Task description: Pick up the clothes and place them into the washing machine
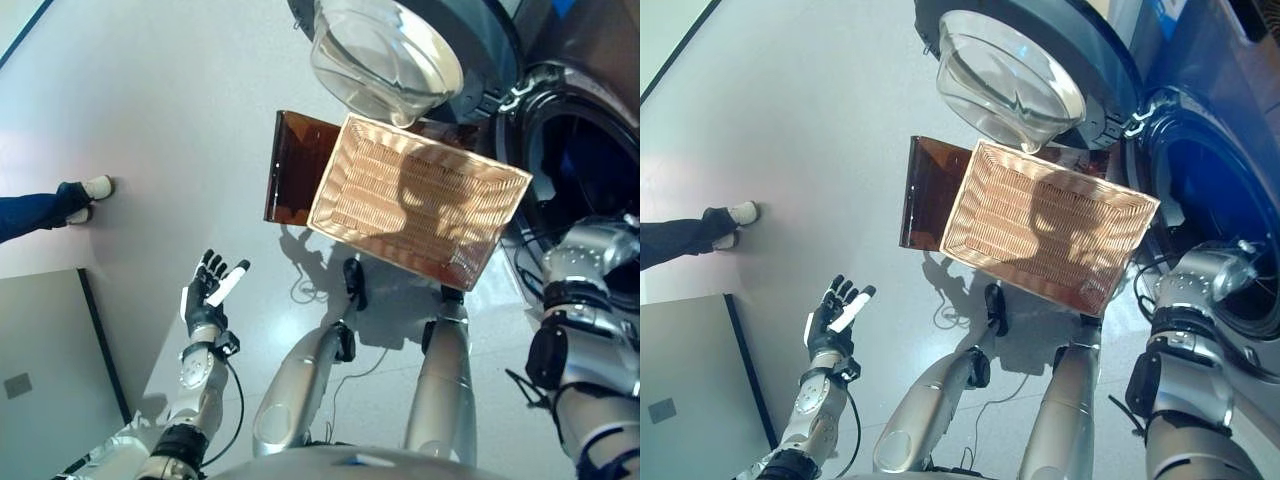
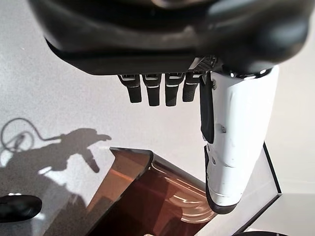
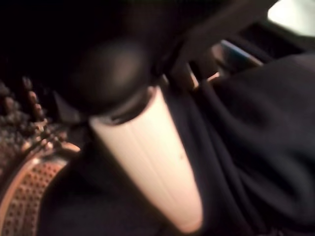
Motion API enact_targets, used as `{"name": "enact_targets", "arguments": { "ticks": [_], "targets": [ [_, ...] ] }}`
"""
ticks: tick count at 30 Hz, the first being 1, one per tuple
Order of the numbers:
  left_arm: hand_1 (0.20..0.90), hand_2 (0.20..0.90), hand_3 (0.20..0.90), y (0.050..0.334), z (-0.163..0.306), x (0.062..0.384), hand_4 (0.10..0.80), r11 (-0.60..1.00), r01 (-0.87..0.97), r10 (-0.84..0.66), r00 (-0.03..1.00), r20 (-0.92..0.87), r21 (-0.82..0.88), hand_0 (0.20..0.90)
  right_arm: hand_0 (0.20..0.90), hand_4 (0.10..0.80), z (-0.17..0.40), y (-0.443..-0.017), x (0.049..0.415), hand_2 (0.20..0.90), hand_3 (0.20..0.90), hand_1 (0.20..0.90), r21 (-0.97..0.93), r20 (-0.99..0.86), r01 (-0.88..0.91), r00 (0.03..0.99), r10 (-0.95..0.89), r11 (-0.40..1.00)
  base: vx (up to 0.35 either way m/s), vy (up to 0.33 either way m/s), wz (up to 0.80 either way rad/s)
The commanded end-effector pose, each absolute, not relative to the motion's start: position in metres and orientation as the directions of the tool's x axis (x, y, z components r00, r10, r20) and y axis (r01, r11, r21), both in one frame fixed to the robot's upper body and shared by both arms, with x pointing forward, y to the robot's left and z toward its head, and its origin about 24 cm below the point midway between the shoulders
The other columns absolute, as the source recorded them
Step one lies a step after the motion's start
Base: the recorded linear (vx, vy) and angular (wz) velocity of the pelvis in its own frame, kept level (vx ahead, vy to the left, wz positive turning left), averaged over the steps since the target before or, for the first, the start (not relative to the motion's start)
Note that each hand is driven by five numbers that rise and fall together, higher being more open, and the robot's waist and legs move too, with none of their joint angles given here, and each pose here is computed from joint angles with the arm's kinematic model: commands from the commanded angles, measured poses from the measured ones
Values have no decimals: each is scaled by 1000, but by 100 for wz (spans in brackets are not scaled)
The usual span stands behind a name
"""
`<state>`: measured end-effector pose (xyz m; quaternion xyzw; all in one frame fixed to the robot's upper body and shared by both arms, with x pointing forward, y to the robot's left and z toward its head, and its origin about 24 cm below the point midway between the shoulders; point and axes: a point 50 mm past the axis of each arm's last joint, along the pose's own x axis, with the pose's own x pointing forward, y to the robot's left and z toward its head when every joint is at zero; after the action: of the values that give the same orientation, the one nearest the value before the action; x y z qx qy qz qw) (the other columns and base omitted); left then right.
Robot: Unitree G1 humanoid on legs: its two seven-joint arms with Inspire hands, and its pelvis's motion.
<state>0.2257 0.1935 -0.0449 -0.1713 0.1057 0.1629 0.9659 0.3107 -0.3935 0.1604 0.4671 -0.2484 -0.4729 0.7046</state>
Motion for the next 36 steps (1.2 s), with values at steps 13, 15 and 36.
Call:
{"name": "enact_targets", "arguments": {
  "ticks": [13, 15, 36],
  "targets": [
    [900, 900, 900, 212, -35, 218, 800, 888, -363, 321, 929, -187, -282, 900, 200, 300, 262, -424, 289, 200, 200, 200, 880, 186, 377, 285, -940, 288, 2, -4, 2],
    [900, 900, 900, 213, -34, 219, 800, 887, -366, 326, 928, -180, -283, 900, 200, 300, 262, -423, 290, 200, 200, 200, 890, 173, 366, 281, -944, 272, 0, 0, 0],
    [900, 900, 900, 223, -33, 218, 800, 874, -406, 369, 912, -181, -267, 900, 900, 800, 246, -417, 294, 900, 900, 900, 909, 116, 357, 279, -953, 215, 0, 2, 0]
  ]
}}
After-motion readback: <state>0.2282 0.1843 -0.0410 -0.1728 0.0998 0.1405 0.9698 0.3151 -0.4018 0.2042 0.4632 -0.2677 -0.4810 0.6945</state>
